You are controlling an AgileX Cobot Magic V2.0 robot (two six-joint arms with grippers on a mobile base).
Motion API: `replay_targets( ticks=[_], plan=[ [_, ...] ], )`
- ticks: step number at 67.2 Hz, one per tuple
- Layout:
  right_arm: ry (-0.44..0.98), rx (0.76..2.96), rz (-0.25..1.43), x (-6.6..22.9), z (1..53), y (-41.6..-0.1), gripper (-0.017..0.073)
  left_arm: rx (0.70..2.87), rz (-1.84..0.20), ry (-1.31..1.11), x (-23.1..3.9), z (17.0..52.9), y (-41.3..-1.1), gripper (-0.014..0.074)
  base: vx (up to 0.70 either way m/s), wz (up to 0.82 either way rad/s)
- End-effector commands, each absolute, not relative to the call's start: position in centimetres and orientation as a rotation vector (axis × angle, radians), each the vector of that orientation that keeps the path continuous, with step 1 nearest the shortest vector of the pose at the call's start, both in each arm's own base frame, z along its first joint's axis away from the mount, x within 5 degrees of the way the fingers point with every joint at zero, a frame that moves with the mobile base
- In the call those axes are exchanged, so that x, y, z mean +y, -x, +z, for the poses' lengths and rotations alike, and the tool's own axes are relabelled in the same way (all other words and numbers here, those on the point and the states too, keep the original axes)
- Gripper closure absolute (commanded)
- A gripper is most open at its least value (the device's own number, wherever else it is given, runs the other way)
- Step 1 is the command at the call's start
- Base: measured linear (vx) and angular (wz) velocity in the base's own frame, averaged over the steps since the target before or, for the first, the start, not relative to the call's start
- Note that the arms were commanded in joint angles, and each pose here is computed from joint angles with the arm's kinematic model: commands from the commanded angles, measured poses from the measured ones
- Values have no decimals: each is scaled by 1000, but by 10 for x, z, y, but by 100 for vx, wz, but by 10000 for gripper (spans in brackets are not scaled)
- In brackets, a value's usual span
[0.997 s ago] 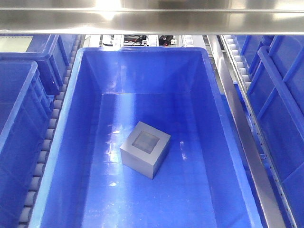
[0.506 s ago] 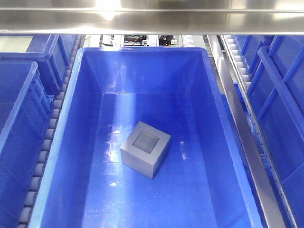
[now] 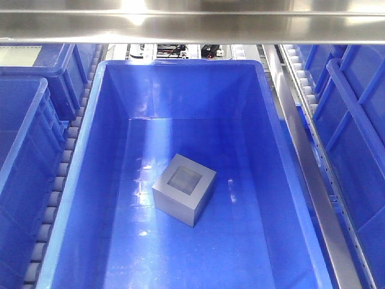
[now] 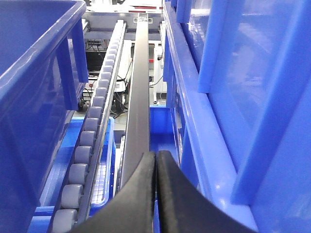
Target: Sort gray base to blue bin
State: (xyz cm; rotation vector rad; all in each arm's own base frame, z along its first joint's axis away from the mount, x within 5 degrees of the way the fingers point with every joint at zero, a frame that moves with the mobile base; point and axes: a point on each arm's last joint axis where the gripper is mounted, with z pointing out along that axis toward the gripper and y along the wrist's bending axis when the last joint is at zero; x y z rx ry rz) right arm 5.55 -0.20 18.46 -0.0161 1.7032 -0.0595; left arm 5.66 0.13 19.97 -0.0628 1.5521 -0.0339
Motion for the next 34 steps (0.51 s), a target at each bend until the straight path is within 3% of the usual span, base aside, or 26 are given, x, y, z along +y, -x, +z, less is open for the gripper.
replay_targets(
  ticks=[1, 34],
  plan=[
    [24, 1621, -76, -2, 191, -56, 564, 1452, -52, 66, 1, 211, -54, 601, 0, 0],
    [24, 1622, -76, -2, 191, -56, 564, 1452, -52, 66, 1, 211, -54, 601, 0, 0]
  ],
)
